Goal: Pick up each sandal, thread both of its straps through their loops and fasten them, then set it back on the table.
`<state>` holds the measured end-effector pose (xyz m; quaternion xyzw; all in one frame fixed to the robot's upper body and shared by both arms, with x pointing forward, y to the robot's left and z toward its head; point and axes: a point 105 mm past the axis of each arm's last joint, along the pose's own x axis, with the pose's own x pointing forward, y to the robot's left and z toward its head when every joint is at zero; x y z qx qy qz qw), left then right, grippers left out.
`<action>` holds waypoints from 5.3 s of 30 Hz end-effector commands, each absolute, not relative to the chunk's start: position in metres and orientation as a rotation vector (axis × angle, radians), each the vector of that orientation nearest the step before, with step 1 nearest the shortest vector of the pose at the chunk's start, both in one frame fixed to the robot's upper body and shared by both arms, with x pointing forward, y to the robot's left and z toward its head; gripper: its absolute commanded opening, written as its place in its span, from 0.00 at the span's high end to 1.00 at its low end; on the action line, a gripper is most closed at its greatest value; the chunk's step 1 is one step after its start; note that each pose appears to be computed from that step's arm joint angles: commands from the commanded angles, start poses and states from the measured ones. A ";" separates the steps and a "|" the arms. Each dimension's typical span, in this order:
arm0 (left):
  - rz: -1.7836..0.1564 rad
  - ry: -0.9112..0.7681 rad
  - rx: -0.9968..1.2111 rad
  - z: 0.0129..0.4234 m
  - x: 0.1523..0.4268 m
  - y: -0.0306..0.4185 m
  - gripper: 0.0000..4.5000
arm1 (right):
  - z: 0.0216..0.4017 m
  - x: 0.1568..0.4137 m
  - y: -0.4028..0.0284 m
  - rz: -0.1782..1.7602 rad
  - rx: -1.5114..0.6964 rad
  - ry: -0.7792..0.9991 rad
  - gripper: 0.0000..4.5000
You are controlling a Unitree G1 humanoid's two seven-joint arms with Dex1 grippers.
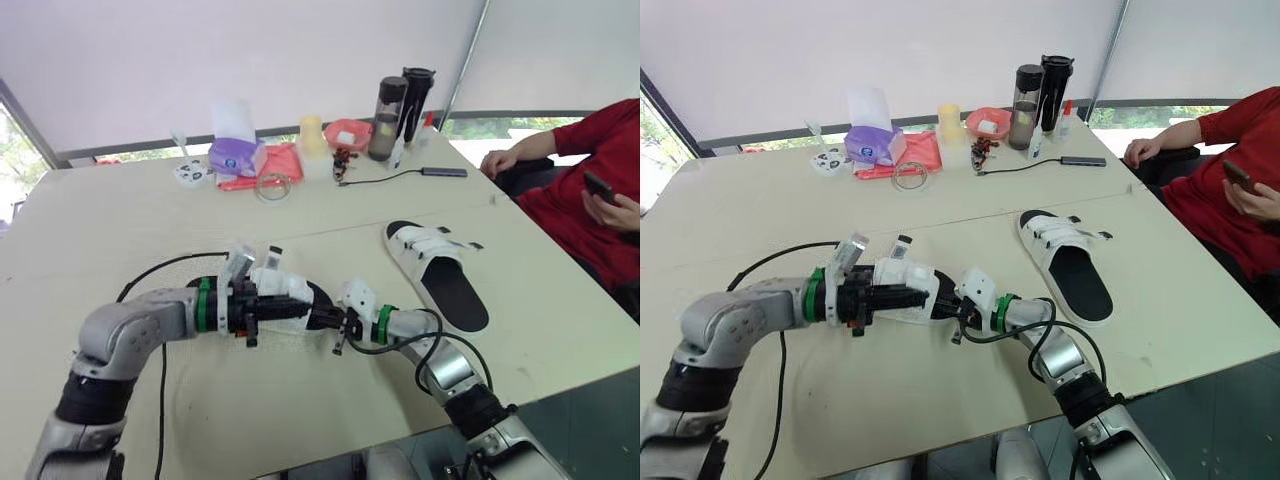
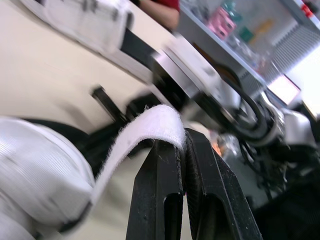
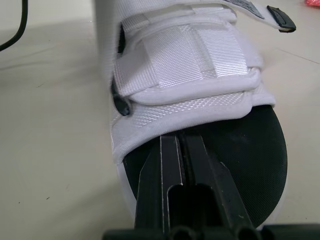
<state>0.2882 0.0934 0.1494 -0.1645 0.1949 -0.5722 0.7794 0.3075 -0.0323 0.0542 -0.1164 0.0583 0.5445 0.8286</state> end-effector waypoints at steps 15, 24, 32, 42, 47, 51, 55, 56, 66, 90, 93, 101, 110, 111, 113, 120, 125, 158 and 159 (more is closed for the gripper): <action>-1.099 0.305 -0.384 0.178 0.336 0.091 0.01 | -0.029 0.286 -0.063 1.076 -0.267 0.491 1.00; -1.074 0.211 -0.182 0.195 0.358 0.113 0.01 | -0.029 0.286 -0.061 1.084 -0.270 0.490 1.00; -1.161 0.255 0.001 0.176 0.372 0.109 0.01 | -0.030 0.287 -0.059 1.086 -0.268 0.490 1.00; -1.326 0.403 0.036 0.161 0.371 0.105 0.01 | -0.030 0.287 -0.055 1.082 -0.264 0.483 1.00; -1.335 0.447 0.049 0.153 0.372 0.107 0.01 | -0.030 0.286 -0.053 1.076 -0.256 0.479 1.00; -1.353 0.463 0.049 0.147 0.371 0.105 0.19 | -0.031 0.286 -0.053 1.074 -0.257 0.478 1.00; -1.372 0.466 0.040 0.144 0.369 0.102 0.62 | -0.031 0.286 -0.054 1.072 -0.258 0.479 1.00; -1.378 0.468 0.036 0.144 0.368 0.102 0.73 | -0.031 0.285 -0.055 1.072 -0.259 0.480 1.00; -1.394 0.423 0.033 0.156 0.369 0.102 0.98 | -0.031 0.286 -0.056 1.070 -0.258 0.481 1.00; -1.113 0.298 0.006 0.178 0.418 0.103 0.98 | -0.030 0.287 -0.055 1.063 -0.251 0.482 1.00; -1.092 0.338 0.031 0.165 0.420 0.103 0.98 | -0.030 0.287 -0.055 1.063 -0.252 0.481 1.00; -1.043 0.440 0.083 0.139 0.420 0.108 0.98 | -0.030 0.287 -0.055 1.057 -0.249 0.481 1.00; -1.054 0.516 0.183 0.120 0.415 0.116 0.98 | -0.030 0.286 -0.055 1.064 -0.256 0.479 1.00; -1.052 0.518 0.188 0.120 0.415 0.116 0.98 | -0.030 0.286 -0.055 1.065 -0.257 0.479 1.00; -1.049 0.522 0.198 0.118 0.415 0.117 0.98 | -0.030 0.286 -0.055 1.067 -0.258 0.479 1.00; -1.027 0.530 0.239 0.115 0.416 0.121 0.92 | -0.031 0.285 -0.055 1.073 -0.262 0.481 1.00; -1.061 0.462 0.127 0.136 0.417 0.117 0.45 | -0.031 0.285 -0.055 1.076 -0.263 0.484 1.00; -0.988 0.338 -0.087 0.151 0.292 0.153 0.05 | 0.114 0.250 -0.116 0.931 -0.309 0.215 1.00; -0.985 0.341 -0.098 0.149 0.292 0.152 0.05 | 0.116 0.248 -0.117 0.932 -0.308 0.222 1.00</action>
